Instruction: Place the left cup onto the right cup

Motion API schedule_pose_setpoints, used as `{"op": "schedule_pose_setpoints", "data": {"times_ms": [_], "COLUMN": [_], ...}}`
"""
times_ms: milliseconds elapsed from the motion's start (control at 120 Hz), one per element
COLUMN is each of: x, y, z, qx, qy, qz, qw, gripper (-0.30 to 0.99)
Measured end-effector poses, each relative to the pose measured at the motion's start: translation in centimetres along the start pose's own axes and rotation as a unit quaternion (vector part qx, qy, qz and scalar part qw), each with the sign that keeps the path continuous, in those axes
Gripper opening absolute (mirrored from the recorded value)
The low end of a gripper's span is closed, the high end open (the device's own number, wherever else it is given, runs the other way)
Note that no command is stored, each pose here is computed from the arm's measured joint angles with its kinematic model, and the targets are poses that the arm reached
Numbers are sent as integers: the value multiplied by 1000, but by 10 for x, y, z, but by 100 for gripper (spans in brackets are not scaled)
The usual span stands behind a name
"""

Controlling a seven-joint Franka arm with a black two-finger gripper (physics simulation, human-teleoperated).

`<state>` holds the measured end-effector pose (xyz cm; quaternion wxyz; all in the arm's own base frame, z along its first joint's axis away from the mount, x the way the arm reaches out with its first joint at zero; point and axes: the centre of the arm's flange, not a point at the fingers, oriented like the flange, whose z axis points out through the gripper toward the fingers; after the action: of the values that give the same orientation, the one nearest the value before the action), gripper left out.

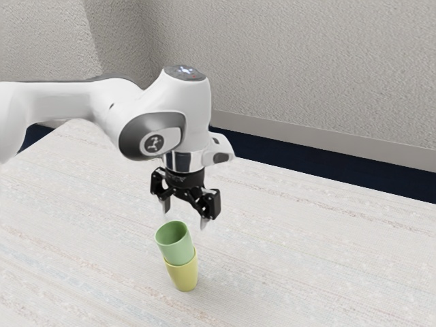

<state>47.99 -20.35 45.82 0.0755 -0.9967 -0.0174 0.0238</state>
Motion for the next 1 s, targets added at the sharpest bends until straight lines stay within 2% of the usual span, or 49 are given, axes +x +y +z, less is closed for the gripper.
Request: {"op": "schedule_pose_setpoints", "data": {"times_ms": [317,725,1000], "x": [11,29,39], "y": [-25,-56,-78], "z": [-31,-74,-86], "qx": [-8,-23,-32], "qy": [-9,8,10], "qz": [-16,8,32], "qw": [1000,1000,999], "gripper": [69,69,69]}}
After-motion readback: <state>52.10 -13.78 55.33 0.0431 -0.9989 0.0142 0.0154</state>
